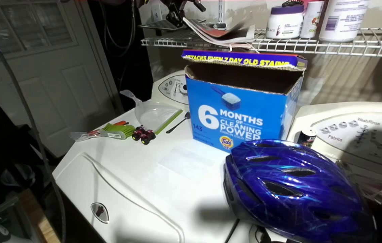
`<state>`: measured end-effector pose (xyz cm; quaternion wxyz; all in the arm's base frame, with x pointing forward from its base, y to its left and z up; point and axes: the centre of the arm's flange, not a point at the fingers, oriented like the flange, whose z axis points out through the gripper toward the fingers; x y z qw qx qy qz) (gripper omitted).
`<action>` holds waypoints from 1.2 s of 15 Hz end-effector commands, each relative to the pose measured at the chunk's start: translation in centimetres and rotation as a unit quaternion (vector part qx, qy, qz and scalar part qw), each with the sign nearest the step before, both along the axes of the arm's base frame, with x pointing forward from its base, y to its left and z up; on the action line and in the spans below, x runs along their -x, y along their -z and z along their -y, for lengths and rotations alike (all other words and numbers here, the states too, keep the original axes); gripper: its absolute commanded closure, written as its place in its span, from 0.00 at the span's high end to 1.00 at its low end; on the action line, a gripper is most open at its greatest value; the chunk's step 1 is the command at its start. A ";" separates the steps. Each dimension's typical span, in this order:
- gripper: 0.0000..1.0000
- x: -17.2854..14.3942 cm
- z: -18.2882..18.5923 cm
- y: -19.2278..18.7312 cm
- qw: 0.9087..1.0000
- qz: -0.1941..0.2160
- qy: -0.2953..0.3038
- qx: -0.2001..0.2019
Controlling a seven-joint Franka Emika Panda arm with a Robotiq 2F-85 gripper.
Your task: Put the magazine on the first bottom shelf
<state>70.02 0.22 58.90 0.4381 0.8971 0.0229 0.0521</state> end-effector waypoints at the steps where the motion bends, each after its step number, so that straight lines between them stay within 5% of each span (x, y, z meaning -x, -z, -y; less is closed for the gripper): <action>1: 0.98 -1.6 -0.2 -1.2 1.000 -0.001 -0.005 -0.019; 3: 1.00 -1.6 -0.2 -1.1 1.000 0.003 -0.008 -0.025; 4: 0.71 -1.7 -0.1 -1.0 1.000 0.005 -0.007 -0.025; 6: 0.74 -1.8 0.0 -0.7 0.999 0.005 -0.009 -0.032; 11: 0.38 -2.3 0.1 -0.9 0.998 0.030 -0.013 -0.051; 16: 0.04 -3.4 0.1 -1.8 0.991 0.065 -0.012 -0.117; 18: 0.00 -3.8 -0.1 -1.9 0.986 0.075 -0.011 -0.149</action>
